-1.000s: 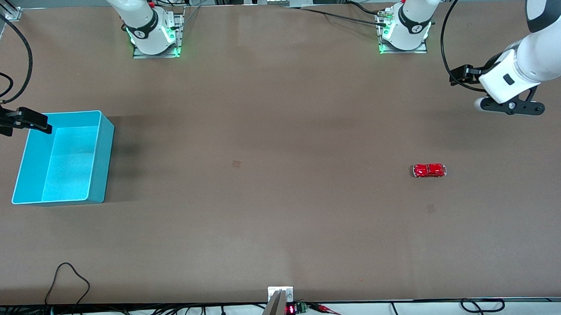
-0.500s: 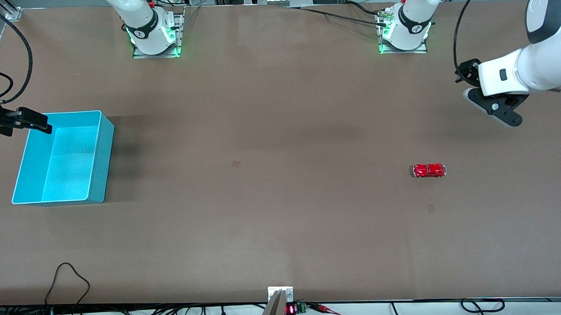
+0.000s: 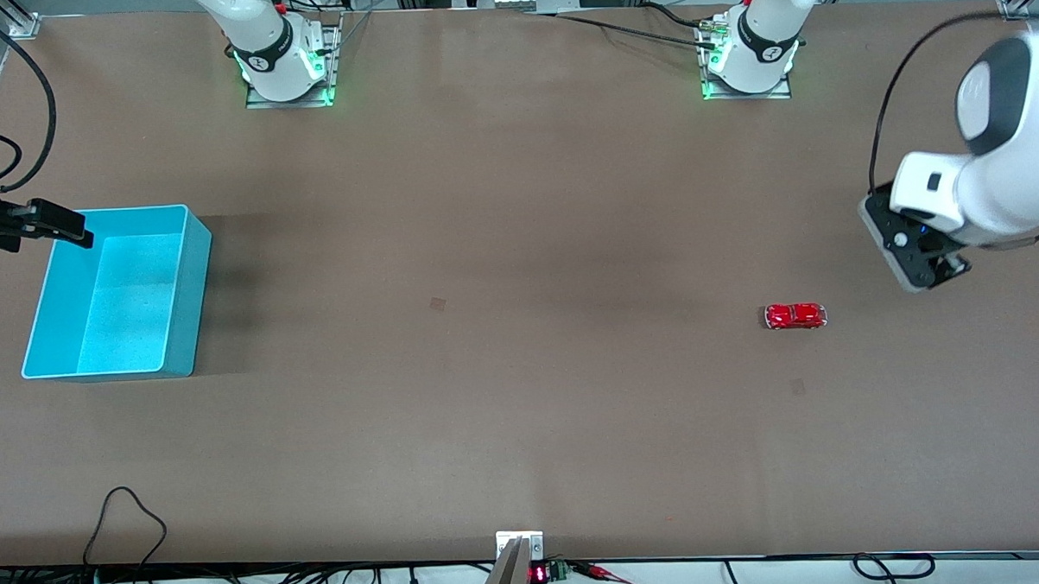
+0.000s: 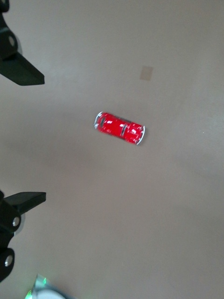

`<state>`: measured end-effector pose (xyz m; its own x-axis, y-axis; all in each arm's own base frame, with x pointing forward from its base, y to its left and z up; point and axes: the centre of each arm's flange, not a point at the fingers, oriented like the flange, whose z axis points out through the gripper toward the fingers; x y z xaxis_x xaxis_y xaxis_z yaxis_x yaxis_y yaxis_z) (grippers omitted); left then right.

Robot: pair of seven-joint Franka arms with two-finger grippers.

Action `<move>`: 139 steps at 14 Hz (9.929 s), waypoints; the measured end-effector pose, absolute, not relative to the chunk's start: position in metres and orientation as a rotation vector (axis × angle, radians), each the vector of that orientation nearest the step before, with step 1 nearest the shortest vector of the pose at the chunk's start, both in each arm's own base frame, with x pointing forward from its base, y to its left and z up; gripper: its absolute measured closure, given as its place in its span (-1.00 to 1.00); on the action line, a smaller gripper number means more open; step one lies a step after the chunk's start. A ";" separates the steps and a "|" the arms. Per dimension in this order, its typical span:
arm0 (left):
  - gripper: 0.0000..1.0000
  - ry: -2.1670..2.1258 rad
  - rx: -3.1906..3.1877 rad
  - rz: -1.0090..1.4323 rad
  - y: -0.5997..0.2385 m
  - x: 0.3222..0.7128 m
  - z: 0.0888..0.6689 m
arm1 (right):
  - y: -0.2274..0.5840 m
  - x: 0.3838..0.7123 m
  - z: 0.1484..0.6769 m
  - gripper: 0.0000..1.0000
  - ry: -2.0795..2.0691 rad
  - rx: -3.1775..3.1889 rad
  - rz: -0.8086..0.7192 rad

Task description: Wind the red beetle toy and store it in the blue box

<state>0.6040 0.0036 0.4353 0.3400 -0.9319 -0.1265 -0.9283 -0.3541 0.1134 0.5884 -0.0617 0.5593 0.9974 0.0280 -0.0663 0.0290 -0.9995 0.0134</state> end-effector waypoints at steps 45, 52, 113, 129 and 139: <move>0.13 -2.271 2.176 -0.076 0.182 0.584 0.191 | -0.059 0.589 0.559 -1.00 0.051 3.127 -0.105; -0.81 -2.249 2.252 0.032 0.190 0.595 0.211 | -0.056 0.590 0.551 -1.00 0.056 3.139 -0.125; -1.00 -0.167 3.168 -0.065 0.000 0.544 0.574 | -0.036 0.391 0.187 -0.96 1.827 2.529 -0.009; -1.00 -0.157 3.169 -0.077 -0.011 0.543 0.573 | 0.008 0.492 0.263 0.11 1.258 2.810 0.040; -1.00 -0.152 3.169 -0.088 -0.011 0.542 0.573 | -0.016 0.550 0.352 0.11 0.191 3.045 -0.018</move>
<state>0.5416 -0.0111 0.5725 0.9939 -0.0945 -0.0569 -0.0963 -0.9949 -0.0297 0.5505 -0.0160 0.3523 0.9921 0.1245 -0.0176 0.1255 -0.9880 0.0895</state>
